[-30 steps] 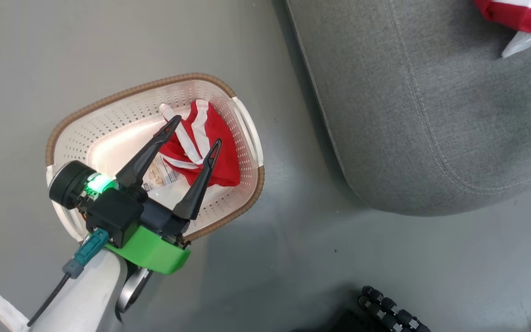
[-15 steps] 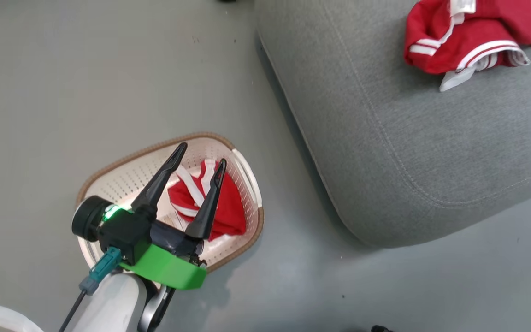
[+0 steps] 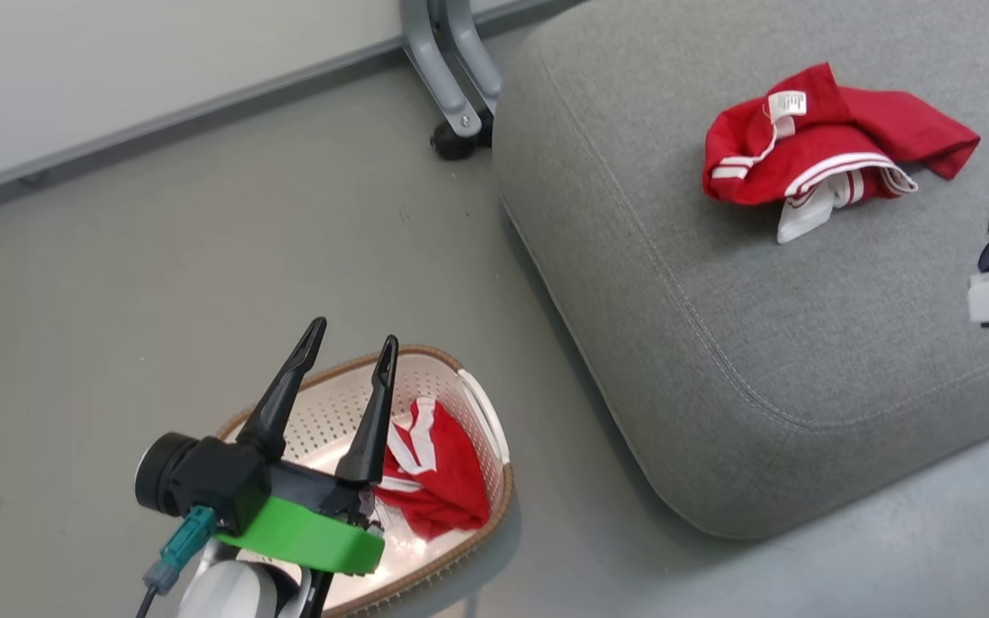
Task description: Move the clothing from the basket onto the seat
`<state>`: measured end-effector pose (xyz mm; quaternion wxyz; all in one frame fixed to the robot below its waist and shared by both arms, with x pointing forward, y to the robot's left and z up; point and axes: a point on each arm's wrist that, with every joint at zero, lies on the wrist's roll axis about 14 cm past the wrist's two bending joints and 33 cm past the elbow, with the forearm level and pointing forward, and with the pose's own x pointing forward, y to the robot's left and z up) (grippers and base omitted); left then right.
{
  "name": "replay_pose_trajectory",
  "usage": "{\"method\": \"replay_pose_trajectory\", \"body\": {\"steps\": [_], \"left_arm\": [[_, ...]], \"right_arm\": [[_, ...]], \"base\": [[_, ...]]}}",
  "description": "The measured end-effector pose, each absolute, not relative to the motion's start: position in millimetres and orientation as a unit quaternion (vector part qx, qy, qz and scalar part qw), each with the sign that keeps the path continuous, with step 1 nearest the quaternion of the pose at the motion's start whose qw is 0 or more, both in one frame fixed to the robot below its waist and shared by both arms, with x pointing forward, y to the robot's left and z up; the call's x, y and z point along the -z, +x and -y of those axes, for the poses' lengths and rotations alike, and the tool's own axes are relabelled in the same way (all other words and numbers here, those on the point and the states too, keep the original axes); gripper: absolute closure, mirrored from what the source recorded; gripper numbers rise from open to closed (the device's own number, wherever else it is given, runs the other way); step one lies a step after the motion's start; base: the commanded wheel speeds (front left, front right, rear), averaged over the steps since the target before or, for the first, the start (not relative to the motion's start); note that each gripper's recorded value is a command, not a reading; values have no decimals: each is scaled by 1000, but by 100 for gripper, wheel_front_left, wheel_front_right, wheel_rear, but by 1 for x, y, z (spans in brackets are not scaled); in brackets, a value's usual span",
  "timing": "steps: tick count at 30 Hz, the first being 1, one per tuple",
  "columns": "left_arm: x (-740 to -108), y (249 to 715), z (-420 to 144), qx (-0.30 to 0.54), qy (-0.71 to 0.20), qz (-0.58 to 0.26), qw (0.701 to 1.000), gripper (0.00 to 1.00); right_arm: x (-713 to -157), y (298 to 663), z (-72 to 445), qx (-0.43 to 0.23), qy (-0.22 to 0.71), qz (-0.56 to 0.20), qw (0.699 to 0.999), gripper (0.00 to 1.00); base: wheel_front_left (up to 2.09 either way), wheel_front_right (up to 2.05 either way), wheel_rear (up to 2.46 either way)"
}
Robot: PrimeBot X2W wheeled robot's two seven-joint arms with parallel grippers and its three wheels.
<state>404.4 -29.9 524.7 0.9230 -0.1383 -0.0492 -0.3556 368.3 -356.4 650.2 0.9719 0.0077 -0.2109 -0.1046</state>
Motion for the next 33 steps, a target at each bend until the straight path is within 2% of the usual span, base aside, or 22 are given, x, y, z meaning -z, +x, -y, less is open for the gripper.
{"method": "replay_pose_trajectory", "body": {"steps": [9,20,27,33], "left_arm": [[-539,392,-11,294,-127,69,945,0],[-534,377,-79,189,-121,69,972,0],[-523,363,-123,117,-120,61,984,0],[-507,347,-151,69,-113,41,990,0]], "right_arm": [[-646,358,297,37,63,232,970,0],[-596,365,226,-34,116,169,978,0],[-563,363,184,-72,113,121,984,0],[-556,357,161,-93,98,113,985,0]], "base": [[0,0,0],[0,0,0],[0,0,0],[0,0,0]]}}
